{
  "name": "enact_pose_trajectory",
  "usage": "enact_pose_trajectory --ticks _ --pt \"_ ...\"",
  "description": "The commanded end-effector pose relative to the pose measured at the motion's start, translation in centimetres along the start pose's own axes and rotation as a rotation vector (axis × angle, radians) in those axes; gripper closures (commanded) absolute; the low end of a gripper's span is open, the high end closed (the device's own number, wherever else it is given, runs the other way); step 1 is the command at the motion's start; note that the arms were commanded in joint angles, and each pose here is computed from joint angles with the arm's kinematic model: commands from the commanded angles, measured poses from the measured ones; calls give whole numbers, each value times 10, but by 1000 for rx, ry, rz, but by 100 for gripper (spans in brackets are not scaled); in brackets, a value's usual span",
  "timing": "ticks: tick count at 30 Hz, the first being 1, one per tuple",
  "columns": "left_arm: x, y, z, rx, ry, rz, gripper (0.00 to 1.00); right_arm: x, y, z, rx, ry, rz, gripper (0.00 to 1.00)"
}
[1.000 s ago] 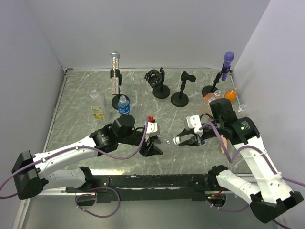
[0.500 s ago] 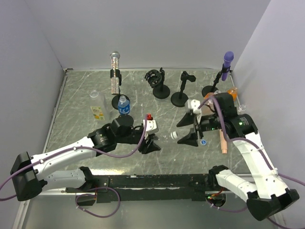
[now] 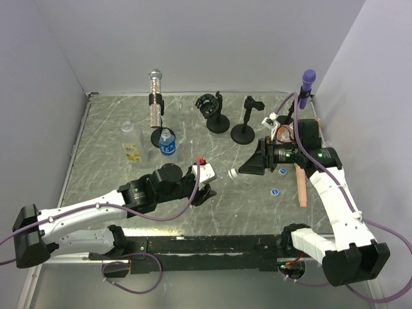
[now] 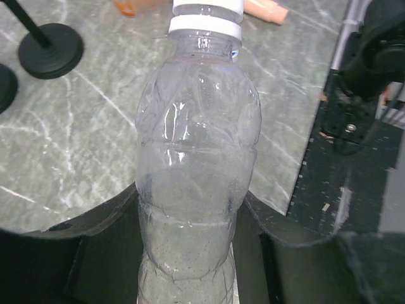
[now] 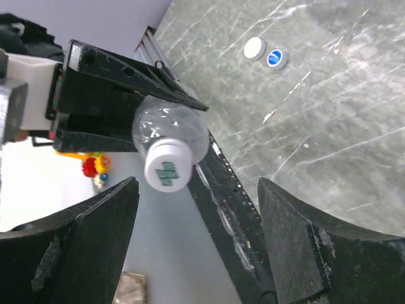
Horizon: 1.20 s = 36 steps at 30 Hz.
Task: Unscrew the bottle caps
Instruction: Unscrew the bottle cap from the plastic bottle.
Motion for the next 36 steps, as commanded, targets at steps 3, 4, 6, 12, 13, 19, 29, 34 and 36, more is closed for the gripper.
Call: enact_pose_trajectory --ticks 3,4,6,12,13,19,29,34,36 --pt "7 8 32 29 -91 81 64 7 6 1 65 20 24 19" --pt "8 8 33 29 -90 79 64 8 7 1 63 22 28 19" --pt "10 7 34 31 -90 75 64 9 10 2 59 23 40 20" --pt "12 3 37 27 -101 61 64 14 8 3 80 38 59 25" --pt "12 3 38 29 -101 58 64 14 8 3 82 39 62 25" --pt "17 -2 35 32 -85 39 64 15 9 9 77 32 80 29" --pt "17 1 37 30 -90 63 64 16 14 4 69 48 120 57" --pt "16 1 34 22 -83 65 64 15 15 4 44 48 121 72" --pt "16 0 33 19 -79 57 64 13 17 4 14 50 133 76"
Point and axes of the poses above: each gripper's point midway between its finger pads, its own x axis out along the fingers, its own y axis along the line the jaws close on, z = x × y, the point moved 3 cm from there along -x, back along the fingers, and after that the axes turned 8 degrees about -x, right-handed, at the moved point
